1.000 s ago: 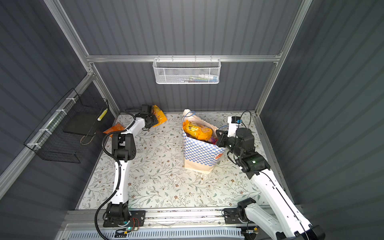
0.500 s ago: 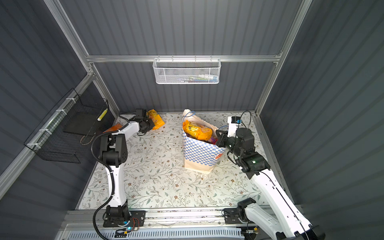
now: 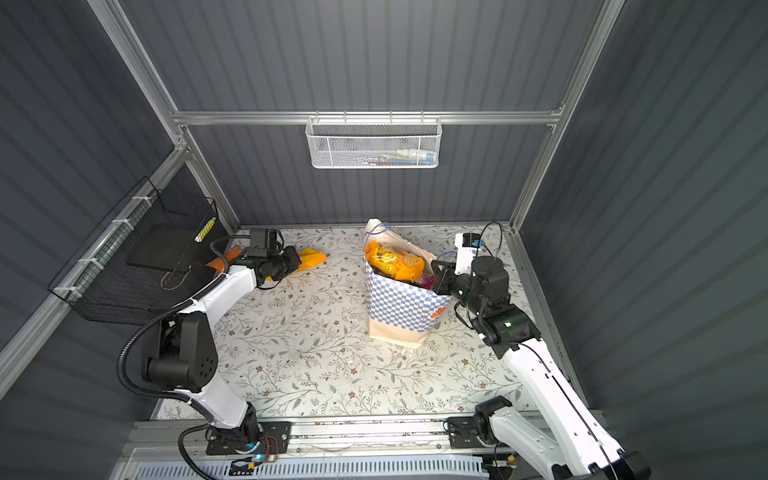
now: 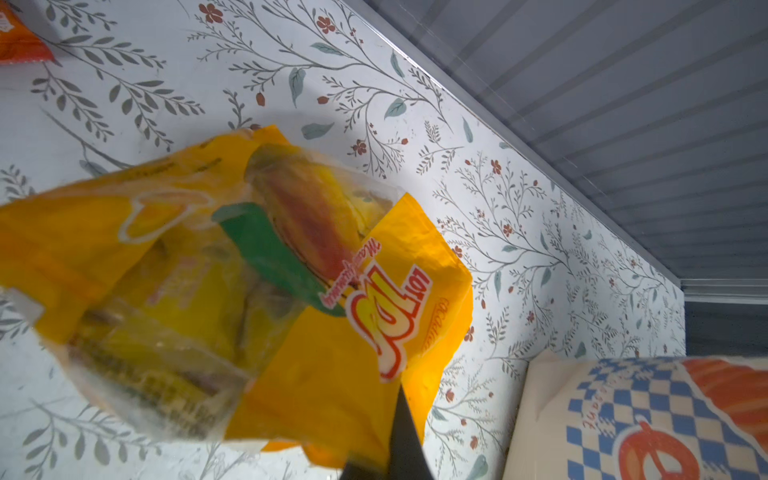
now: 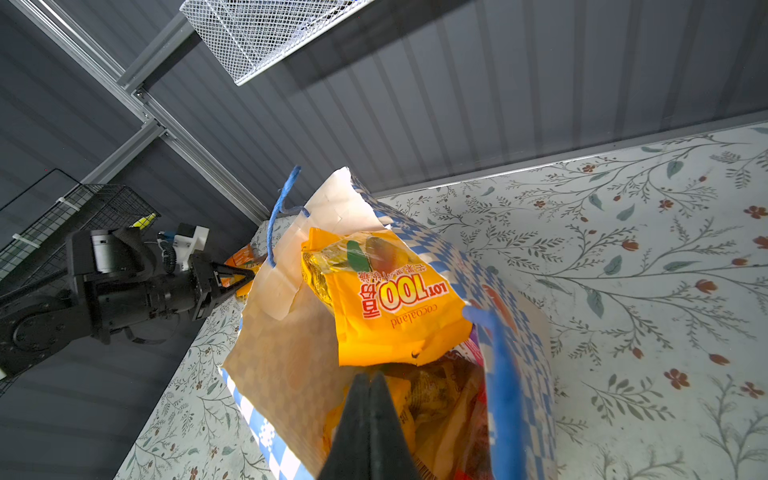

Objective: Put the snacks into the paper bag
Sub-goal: 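Lift the second yellow bag with the left gripper toward the paper bag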

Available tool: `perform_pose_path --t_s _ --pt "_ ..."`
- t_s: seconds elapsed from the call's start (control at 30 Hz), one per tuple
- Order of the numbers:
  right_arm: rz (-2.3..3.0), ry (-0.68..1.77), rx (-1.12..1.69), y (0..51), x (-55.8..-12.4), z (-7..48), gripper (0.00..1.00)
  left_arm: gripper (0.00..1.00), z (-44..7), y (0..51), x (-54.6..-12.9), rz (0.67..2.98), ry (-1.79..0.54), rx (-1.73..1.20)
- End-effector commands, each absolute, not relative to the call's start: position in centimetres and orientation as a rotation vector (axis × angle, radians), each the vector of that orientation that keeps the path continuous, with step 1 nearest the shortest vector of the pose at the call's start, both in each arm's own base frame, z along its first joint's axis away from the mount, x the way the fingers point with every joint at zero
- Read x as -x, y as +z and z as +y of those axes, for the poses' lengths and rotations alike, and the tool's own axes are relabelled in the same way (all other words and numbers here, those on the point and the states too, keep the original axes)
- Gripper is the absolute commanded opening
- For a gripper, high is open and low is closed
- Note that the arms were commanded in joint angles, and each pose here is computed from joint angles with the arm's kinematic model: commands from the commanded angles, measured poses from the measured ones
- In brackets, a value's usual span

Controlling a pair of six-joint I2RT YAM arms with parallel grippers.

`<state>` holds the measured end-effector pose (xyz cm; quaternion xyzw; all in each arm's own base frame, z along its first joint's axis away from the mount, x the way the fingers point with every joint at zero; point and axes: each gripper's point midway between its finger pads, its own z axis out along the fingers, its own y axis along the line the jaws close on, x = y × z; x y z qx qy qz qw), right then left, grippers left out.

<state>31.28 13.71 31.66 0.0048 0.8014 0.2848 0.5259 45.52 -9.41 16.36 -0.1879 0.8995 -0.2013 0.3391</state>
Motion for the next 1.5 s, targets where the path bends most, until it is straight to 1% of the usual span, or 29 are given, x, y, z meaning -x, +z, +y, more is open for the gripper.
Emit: perform_pose_path --t_s 0.0,0.17,0.4,0.57,0.77,1.03,1.17,1.33,1.47 --pt "1.893 0.690 0.008 32.6 -31.1 13.9 0.03 0.00 -10.4 21.2 -44.3 2.230 -0.566 0.415" --pt "1.889 0.690 0.008 32.8 -31.0 13.9 0.03 0.00 -11.5 24.2 -41.1 2.172 -0.599 0.369" --pt "1.885 0.689 0.009 32.9 -30.9 13.8 0.03 0.00 -12.8 30.6 -37.5 2.059 -0.693 0.293" --pt "1.881 0.690 0.009 33.0 -30.9 13.8 0.03 0.00 -13.6 34.9 -35.6 1.970 -0.783 0.253" --pt "1.883 0.691 0.010 33.0 -30.8 13.8 0.03 0.00 -15.0 39.6 -34.2 1.890 -0.858 0.184" --pt "1.884 0.688 0.009 32.9 -30.9 13.8 0.03 0.00 -20.4 46.3 -32.3 1.801 -0.966 -0.019" --pt "1.884 0.681 0.010 32.9 -30.9 13.7 0.03 0.00 -24.7 49.0 -30.9 1.773 -1.055 -0.165" --pt "1.881 0.675 0.006 32.9 -30.9 13.6 0.03 0.00 -29.6 50.7 -29.5 1.757 -1.089 -0.302" --pt "1.878 0.671 0.008 33.1 -30.8 13.6 0.03 0.00 -34.1 50.7 -28.6 1.772 -1.158 -0.417"
